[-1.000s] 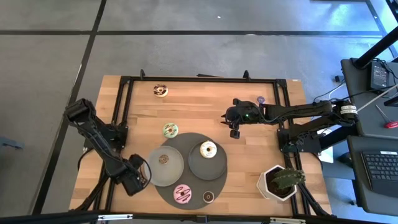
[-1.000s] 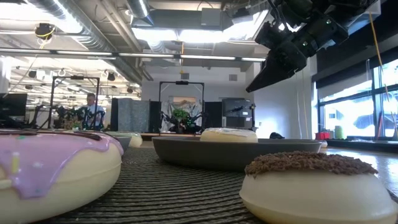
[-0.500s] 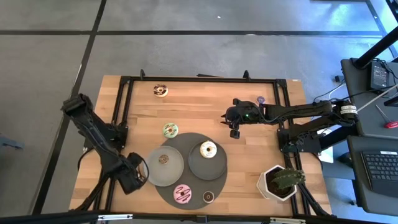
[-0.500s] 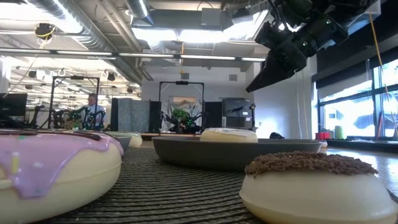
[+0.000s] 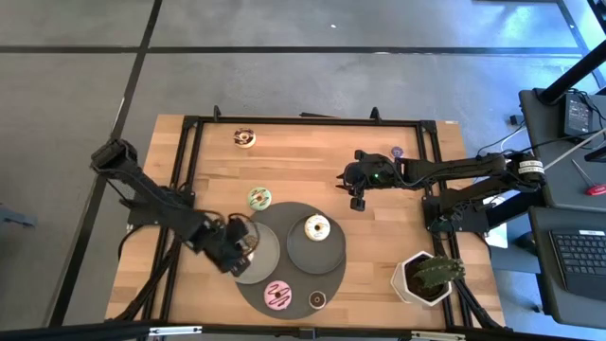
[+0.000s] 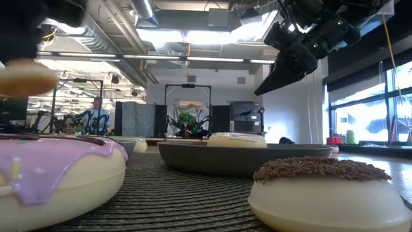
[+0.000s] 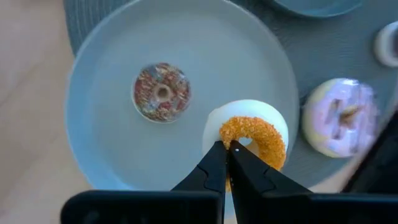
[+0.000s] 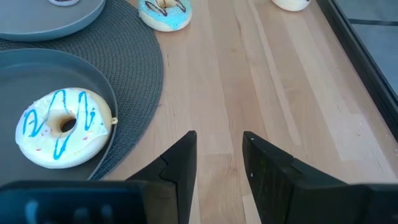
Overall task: Pick & Place donuts
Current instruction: Put the small orange donut on the gray plate
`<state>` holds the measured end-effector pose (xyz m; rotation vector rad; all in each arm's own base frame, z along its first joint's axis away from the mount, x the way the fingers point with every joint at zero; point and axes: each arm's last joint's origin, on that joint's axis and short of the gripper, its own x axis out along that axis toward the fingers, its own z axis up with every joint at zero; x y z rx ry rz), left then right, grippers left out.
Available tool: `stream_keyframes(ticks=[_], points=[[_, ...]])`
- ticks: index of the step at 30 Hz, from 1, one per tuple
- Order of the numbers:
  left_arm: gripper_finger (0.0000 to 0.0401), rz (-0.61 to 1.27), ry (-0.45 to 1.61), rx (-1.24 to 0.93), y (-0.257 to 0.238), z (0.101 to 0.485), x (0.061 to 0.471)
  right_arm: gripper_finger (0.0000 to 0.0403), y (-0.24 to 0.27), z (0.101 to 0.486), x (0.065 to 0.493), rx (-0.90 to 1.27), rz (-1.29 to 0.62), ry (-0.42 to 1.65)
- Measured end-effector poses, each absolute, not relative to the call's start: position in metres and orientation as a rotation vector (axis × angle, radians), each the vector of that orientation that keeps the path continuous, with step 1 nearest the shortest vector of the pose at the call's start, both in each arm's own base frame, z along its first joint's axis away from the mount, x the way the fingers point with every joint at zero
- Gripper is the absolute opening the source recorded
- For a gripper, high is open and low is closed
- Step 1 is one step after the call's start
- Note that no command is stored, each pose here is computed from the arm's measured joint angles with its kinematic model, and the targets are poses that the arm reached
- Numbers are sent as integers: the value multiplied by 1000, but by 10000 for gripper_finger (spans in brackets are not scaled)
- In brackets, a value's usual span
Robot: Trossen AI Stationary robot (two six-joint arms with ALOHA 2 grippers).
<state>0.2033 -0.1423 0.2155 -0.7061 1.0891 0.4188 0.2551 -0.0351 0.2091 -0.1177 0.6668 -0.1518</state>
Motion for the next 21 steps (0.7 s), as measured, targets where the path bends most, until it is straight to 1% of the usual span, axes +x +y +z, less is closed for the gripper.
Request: stream_keyframes(ticks=[6,15,21], points=[[3,419,1265,-723,-136,197,219,132,-35,209,255,-118,-152,669],[5,482,1360,-689,-140,171,226,132,-35,209,255,-120,-151,671],[11,491,1357,-685,-141,168,228,132,-35,209,255,-120,-150,671]])
